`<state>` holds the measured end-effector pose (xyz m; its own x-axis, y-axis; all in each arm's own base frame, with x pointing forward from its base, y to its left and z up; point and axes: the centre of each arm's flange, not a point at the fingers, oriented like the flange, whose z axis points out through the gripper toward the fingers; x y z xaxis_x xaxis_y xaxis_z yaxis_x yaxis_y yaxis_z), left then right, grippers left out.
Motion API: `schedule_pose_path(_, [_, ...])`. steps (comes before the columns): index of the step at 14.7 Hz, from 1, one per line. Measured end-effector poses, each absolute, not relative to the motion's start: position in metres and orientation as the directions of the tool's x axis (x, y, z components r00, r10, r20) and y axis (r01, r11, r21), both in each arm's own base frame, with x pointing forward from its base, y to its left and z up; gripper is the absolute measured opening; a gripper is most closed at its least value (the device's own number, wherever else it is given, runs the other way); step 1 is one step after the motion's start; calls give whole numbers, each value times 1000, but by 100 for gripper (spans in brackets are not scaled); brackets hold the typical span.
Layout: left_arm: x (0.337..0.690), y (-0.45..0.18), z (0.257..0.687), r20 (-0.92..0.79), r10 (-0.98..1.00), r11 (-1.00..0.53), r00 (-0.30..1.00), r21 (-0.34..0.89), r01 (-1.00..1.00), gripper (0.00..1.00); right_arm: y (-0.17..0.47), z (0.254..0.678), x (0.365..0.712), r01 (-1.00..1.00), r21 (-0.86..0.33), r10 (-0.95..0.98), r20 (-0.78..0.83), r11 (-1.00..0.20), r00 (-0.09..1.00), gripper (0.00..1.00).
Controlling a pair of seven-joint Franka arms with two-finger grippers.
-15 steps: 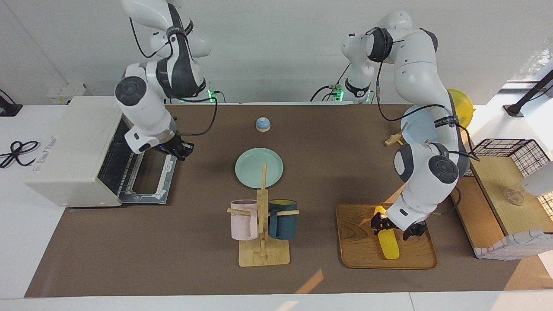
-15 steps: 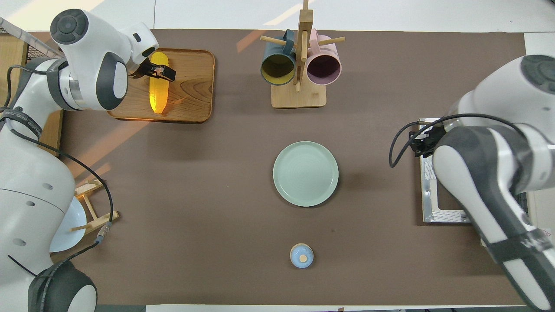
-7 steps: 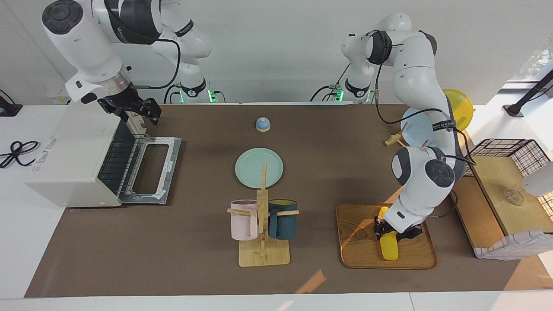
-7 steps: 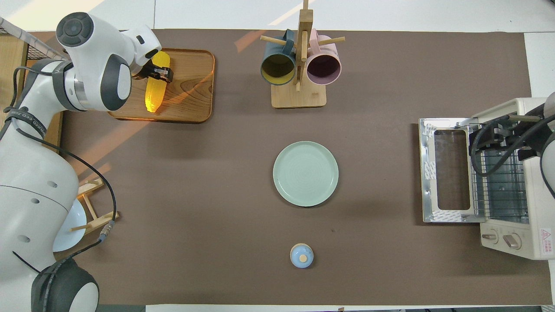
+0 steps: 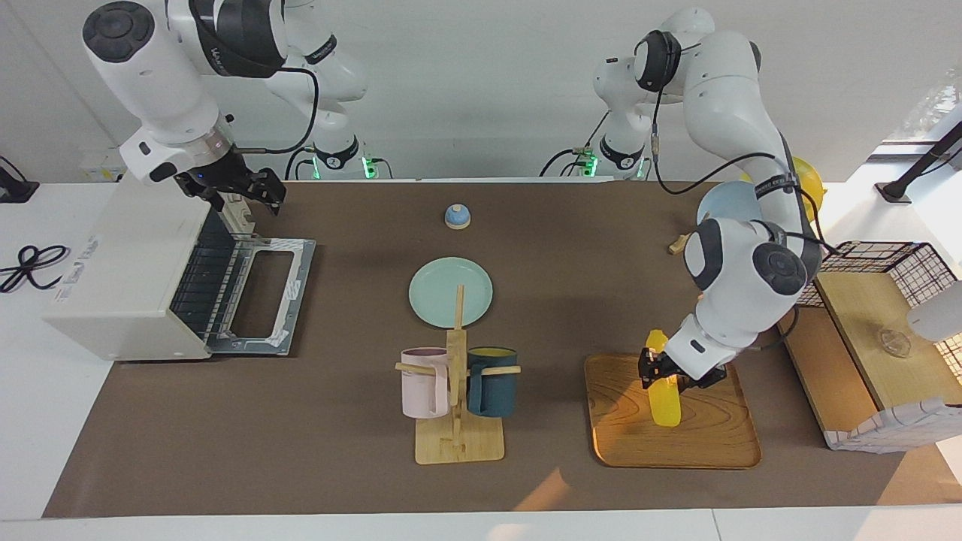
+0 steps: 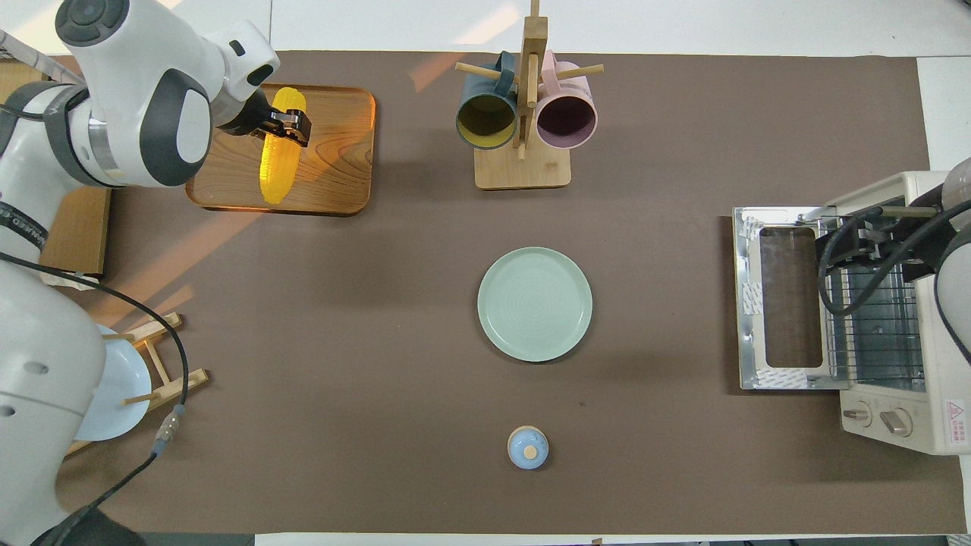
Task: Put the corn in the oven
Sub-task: 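Grasp the yellow corn on the wooden tray with the left gripper, then carry the corn with the left gripper toward the green plate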
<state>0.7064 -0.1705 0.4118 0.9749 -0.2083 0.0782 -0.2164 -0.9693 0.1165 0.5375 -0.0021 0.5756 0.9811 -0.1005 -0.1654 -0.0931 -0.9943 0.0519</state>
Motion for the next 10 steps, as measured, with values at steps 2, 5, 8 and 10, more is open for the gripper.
schedule_pose_path(2, [665,-204,441,51,-168,-977,985,121,-173,58,-1,576,537,-91,52,-98,-165,-995,981,100])
schedule_pose_path(5, [591,-275,453,-1,-120,-986,993,116,-119,58,3,576,537,-82,52,-90,-166,-995,982,100])
schedule_pose_path(8, [530,-358,440,31,-68,-988,997,137,-72,58,4,576,537,-80,52,-87,-166,-995,982,100])
schedule_pose_path(10, [493,-406,422,56,-43,-985,997,163,-52,58,5,576,537,-78,52,-86,-166,-996,982,100])
